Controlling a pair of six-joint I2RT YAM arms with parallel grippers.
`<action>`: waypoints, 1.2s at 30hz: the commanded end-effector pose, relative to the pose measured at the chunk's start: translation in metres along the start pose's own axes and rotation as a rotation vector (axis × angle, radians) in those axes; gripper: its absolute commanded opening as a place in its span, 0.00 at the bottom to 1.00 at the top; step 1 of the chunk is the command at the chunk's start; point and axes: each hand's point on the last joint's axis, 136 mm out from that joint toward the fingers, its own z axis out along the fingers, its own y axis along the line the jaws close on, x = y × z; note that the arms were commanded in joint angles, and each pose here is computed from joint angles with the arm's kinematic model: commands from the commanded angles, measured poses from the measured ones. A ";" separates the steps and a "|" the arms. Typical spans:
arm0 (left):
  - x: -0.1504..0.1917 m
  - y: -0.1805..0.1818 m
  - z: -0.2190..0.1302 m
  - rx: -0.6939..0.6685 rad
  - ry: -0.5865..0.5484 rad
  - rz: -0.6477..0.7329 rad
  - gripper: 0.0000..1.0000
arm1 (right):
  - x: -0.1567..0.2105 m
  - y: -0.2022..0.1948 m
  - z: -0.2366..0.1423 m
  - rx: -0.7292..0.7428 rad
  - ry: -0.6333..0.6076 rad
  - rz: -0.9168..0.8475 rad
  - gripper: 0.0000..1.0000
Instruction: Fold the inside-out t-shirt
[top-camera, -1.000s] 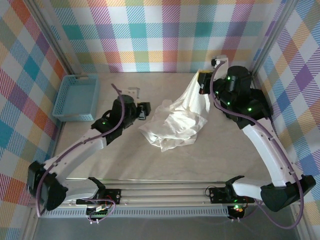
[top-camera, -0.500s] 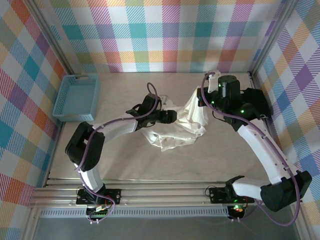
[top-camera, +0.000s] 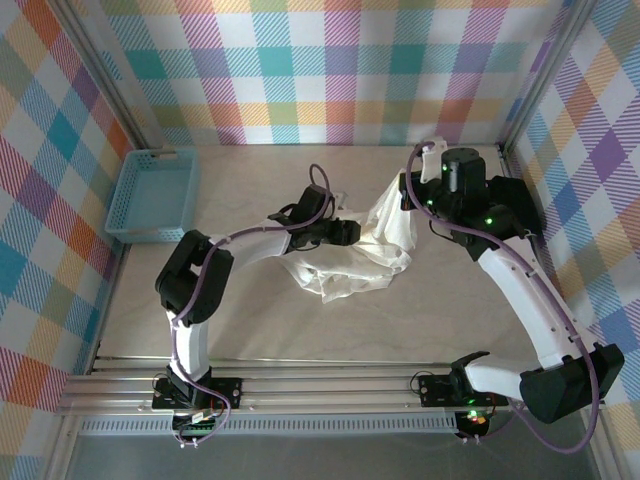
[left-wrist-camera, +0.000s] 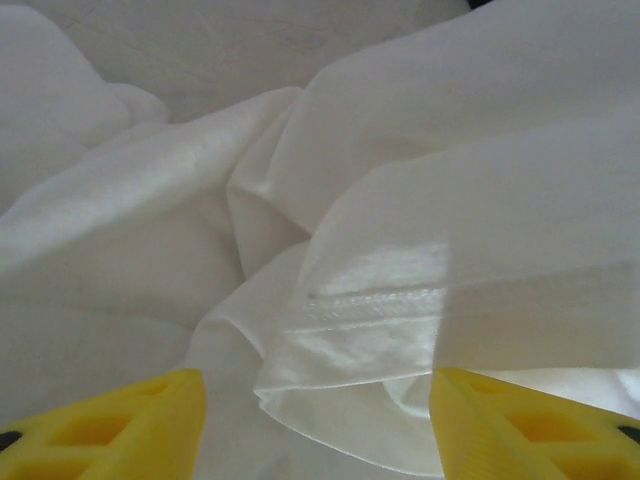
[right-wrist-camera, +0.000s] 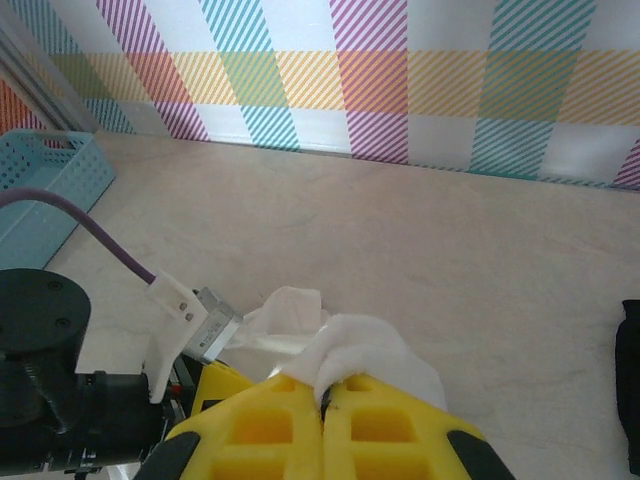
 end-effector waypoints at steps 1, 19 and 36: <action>-0.004 0.002 0.010 -0.001 0.010 0.027 0.58 | -0.021 0.003 -0.012 -0.009 -0.063 -0.016 0.00; -0.050 -0.005 -0.001 0.047 -0.055 0.049 0.00 | -0.017 -0.007 -0.006 0.012 -0.046 -0.010 0.00; -0.141 -0.104 -0.341 0.126 -0.737 0.144 0.00 | -0.086 0.019 -0.068 -0.084 -0.293 -0.099 0.01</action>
